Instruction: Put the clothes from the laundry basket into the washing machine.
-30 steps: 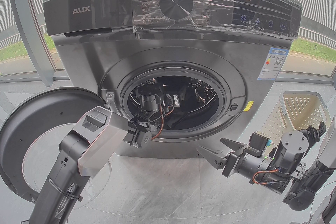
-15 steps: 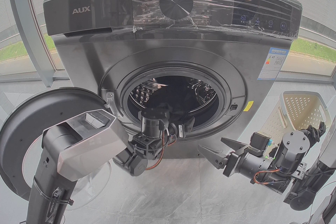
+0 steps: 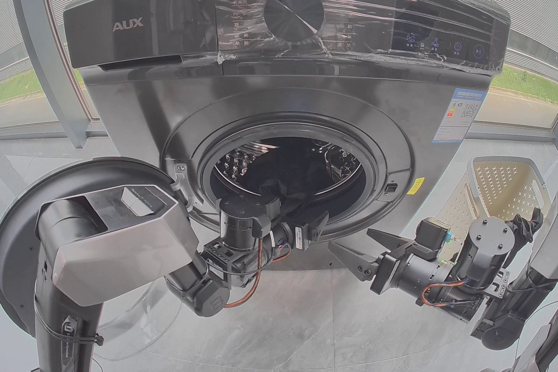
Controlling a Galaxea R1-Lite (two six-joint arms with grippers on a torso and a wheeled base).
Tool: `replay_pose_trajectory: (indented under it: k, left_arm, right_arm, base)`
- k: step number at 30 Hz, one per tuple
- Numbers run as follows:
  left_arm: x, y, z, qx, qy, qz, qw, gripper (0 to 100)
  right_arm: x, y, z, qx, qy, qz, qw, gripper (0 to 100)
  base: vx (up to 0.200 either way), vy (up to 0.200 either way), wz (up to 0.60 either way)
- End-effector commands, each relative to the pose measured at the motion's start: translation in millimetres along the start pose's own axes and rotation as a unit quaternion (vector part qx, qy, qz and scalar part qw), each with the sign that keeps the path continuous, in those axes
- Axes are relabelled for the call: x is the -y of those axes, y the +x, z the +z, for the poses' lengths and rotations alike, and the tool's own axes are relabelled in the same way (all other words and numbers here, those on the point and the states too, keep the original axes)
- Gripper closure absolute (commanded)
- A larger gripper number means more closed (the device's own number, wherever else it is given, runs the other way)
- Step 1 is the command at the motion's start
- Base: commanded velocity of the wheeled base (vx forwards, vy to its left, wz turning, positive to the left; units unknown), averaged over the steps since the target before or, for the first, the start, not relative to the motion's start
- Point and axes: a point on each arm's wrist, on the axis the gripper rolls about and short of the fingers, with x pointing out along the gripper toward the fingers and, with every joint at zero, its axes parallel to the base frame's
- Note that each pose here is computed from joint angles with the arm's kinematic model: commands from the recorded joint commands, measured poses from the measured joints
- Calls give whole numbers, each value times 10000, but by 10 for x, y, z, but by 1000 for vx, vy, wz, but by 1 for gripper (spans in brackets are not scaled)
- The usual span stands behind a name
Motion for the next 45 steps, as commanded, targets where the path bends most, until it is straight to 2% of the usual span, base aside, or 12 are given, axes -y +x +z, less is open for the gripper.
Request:
replay_pose_trajectory:
  k: [1, 4, 6, 13, 15, 21, 32, 33, 37, 42, 44, 45]
  left_arm:
    - [-32, 204, -18, 176, 49, 5, 9998, 0]
    - [-92, 353, -41, 286, 216, 113, 9993, 0]
    - [-139, 402, -78, 262, 243, 164, 9992, 0]
    - [-355, 563, -96, -339, 386, 483, 9975, 0]
    - [-394, 593, -108, -358, 394, 523, 9972, 0]
    - [-592, 824, -287, -384, 618, 743, 9946, 0]
    - [-663, 970, -349, -389, 630, 787, 9941, 0]
    - [-689, 970, -367, -395, 625, 811, 9940, 100]
    - [-697, 996, -361, -318, 606, 795, 9945, 100]
    - [-760, 1127, -134, 244, 482, 917, 9943, 100]
    - [-760, 1134, -124, 276, 481, 928, 9941, 100]
    - [-800, 1260, 45, 837, 379, 1107, 9896, 100]
  right_arm:
    - [-3, -4, 3, 6, -2, 8, 10000, 0]
    - [-8, -9, 4, 10, -2, 18, 10000, 0]
    - [-7, -9, 2, 3, -2, 14, 10000, 0]
    - [-7, -9, 2, 3, -2, 14, 10000, 0]
    - [-7, -9, 2, 3, -2, 14, 10000, 0]
    - [-7, -4, 1, -1, -2, 21, 10000, 0]
    - [-7, 0, 0, -1, -2, 21, 10000, 0]
    - [-7, 0, 0, -1, -2, 21, 10000, 0]
    - [-9, -6, 5, 6, -10, 25, 10000, 0]
    - [-11, -5, 11, 20, -9, 31, 10000, 0]
    - [-12, -5, 12, 27, -9, 34, 10000, 0]
    - [-15, 0, 17, 41, -8, 41, 10000, 0]
  base:
    - [0, 0, 0]
    - [0, 0, 0]
    - [0, 0, 0]
    - [0, 0, 0]
    - [0, 0, 0]
    - [0, 0, 0]
    - [0, 0, 0]
    - [0, 0, 0]
    - [0, 0, 0]
    - [0, 0, 0]
    - [0, 0, 0]
    - [0, 0, 0]
